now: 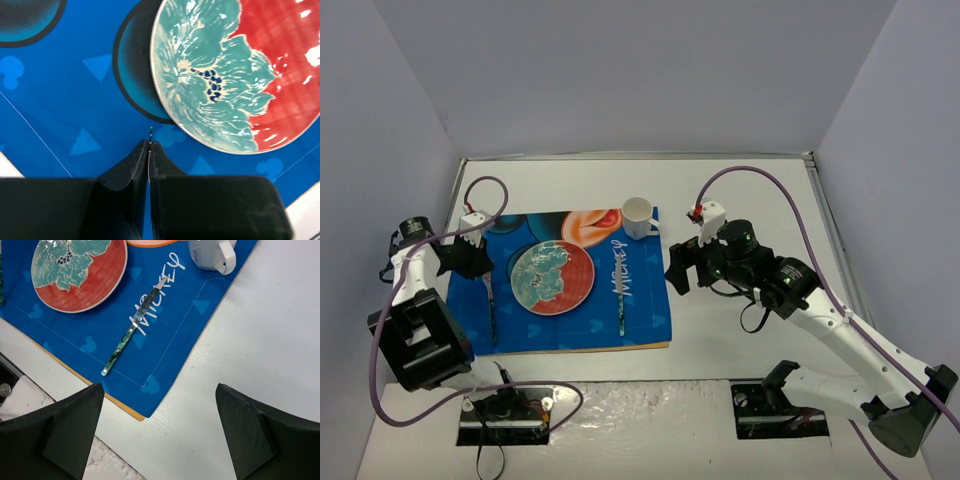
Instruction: Set the dinner table for one person
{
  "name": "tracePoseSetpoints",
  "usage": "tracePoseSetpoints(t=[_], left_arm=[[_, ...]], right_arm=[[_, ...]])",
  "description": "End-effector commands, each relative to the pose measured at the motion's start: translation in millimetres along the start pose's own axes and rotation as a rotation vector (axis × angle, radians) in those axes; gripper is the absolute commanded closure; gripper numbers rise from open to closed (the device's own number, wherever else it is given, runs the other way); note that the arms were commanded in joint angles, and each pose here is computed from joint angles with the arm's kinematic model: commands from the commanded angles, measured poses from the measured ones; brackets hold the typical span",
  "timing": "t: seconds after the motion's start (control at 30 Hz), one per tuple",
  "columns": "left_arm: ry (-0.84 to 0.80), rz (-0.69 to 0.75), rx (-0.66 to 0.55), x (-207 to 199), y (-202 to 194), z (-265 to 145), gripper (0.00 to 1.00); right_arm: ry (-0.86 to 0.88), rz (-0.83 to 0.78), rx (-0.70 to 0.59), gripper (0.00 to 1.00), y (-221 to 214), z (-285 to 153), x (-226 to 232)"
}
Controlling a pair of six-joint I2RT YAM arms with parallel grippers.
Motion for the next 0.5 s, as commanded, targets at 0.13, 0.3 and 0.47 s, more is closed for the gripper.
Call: tracePoseSetpoints(t=[0.13,0.3,0.47], left_arm=[[0.012,0.099,-0.034,27,17,1,0.99],[0.002,0.110,-0.036,37,16,8,0.98],[-0.022,0.113,-0.041,43,13,17,0.97]], right_arm=[[-0.015,-0.023,-0.044,0.09,15,1,-1],[-0.018,-0.024,-0.031,0.09,13,4,-2],[-0.023,-0.019,-0.017,0.09,11,7,-3]])
Point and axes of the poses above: each gripper's point midway between its finger pads, its own z axis out along the fingers, its own x axis along the line the jaws close on, y = z × x, the point moved 3 cm from there along -z, back along the fingers, and after that the axes turned 2 degrees about z, right-handed, at the moved point
